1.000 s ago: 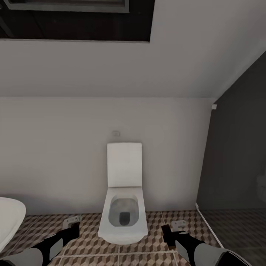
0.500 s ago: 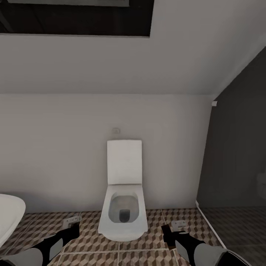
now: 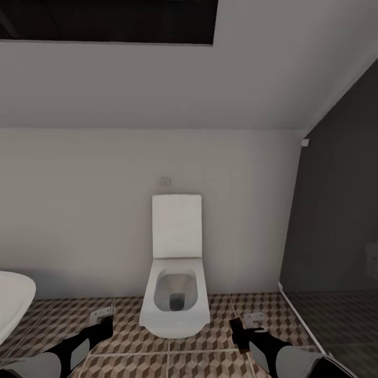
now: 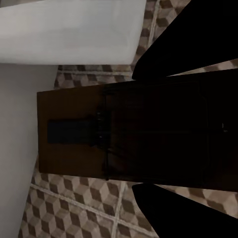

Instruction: Take the four mousetraps from the cabinet in the bathroom and place them on the bathroom floor. Make sure all four end up on the same floor surface, and ensure that at least two of them are either under or directly next to the same bathroom sink.

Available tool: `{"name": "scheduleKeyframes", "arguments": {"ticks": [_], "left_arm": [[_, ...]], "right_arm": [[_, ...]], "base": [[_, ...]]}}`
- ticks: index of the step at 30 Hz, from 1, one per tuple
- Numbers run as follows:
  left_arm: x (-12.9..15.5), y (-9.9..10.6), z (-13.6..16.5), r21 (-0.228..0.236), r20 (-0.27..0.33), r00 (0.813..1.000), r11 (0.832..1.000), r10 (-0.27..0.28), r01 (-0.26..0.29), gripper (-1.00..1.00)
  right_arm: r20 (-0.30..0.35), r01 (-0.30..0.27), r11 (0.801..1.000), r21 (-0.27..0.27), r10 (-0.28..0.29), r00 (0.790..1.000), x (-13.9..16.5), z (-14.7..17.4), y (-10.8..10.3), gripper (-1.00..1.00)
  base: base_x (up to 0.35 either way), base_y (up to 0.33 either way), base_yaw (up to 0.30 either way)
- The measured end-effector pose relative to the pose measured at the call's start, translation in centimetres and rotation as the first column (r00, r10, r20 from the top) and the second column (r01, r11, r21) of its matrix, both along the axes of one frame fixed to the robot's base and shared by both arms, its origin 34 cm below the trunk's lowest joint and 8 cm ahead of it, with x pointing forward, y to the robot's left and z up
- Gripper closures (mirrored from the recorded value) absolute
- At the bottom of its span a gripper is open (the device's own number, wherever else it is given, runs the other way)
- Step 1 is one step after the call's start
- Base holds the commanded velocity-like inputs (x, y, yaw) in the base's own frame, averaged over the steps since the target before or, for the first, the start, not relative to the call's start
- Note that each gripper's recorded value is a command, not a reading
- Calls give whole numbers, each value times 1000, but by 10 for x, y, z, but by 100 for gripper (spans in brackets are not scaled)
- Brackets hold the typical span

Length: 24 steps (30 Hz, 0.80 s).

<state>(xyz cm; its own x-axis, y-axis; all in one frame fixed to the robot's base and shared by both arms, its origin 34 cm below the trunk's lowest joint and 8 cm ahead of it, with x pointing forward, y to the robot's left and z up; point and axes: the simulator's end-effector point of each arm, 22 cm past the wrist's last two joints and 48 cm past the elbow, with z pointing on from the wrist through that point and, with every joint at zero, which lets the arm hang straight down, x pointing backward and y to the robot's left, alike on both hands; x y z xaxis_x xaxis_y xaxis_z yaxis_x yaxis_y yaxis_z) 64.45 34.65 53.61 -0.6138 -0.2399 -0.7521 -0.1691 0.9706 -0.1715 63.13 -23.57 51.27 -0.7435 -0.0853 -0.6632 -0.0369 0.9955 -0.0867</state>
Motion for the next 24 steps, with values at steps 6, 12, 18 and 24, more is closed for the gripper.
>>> {"name": "scheduleKeyframes", "arguments": {"ticks": [6,12,18,24], "left_arm": [[-3,1,-14,4,-4,1000,1000,10,-10,100],[-8,11,-28,35,-16,999,998,47,-46,100],[-11,15,-41,60,-22,998,997,51,-50,100],[-15,16,-55,91,-28,999,995,32,-30,100]], "right_arm": [[19,0,1000,2,0,1000,1,-10,1,100],[24,0,1000,3,0,1000,-1,-22,1,100],[25,0,1000,3,0,1000,-3,-34,0,100],[25,0,1000,3,0,1000,-6,-47,0,100]], "base": [[0,0,0],[0,0,0],[0,0,0],[0,0,0]]}}
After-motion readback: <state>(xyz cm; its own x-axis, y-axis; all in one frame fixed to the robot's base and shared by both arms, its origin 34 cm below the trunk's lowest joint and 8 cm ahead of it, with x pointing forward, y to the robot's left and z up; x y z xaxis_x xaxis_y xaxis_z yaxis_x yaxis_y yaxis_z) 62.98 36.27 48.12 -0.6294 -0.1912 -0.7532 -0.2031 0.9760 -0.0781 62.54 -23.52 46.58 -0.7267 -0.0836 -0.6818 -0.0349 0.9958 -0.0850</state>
